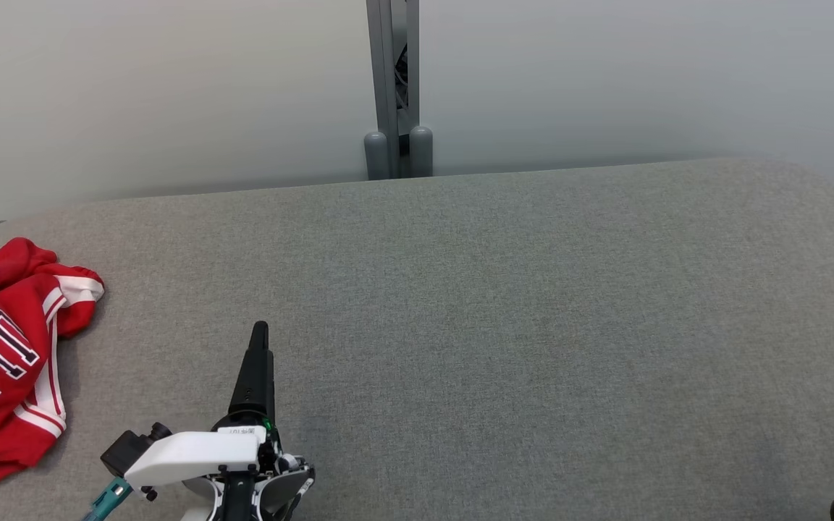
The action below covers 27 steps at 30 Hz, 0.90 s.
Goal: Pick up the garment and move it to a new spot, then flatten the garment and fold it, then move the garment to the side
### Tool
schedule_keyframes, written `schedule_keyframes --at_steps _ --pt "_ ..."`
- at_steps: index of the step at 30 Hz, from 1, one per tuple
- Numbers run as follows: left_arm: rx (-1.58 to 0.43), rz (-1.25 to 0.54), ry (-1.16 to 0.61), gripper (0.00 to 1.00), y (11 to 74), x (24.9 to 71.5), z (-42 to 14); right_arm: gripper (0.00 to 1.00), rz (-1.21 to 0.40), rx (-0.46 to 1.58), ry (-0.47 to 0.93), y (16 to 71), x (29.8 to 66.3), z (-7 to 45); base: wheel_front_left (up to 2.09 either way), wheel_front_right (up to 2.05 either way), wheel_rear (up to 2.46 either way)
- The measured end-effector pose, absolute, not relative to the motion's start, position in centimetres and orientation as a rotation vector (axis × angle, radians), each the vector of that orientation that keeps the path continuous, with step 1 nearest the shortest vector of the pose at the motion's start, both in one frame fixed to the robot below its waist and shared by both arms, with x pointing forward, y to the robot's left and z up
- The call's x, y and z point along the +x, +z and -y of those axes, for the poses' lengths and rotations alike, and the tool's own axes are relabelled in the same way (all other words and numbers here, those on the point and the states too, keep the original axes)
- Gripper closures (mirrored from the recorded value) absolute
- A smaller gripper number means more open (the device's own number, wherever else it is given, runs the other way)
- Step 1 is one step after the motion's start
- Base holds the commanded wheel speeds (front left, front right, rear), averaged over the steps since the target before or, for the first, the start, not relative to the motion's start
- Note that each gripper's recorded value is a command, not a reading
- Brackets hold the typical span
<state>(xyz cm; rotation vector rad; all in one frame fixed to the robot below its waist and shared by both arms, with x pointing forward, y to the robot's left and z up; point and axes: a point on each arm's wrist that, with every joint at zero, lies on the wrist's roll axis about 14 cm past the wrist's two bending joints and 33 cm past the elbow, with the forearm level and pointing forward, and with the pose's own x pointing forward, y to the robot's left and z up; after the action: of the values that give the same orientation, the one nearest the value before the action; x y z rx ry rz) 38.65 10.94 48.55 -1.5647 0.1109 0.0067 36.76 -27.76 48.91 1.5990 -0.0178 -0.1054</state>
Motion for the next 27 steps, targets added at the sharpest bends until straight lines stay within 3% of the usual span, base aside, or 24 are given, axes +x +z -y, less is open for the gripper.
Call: schedule_keyframes --at_steps 11,27 --pt "-1.498 -0.014 -0.037 0.00 51.1 39.6 -12.1 0.00 0.022 1.487 -0.096 49.9 37.8 26.5 0.00 0.00 0.00" --pt "-1.106 0.108 -0.156 0.00 54.7 39.9 -12.1 0.00 0.039 1.047 -0.048 53.3 39.4 25.2 0.00 0.00 0.00"
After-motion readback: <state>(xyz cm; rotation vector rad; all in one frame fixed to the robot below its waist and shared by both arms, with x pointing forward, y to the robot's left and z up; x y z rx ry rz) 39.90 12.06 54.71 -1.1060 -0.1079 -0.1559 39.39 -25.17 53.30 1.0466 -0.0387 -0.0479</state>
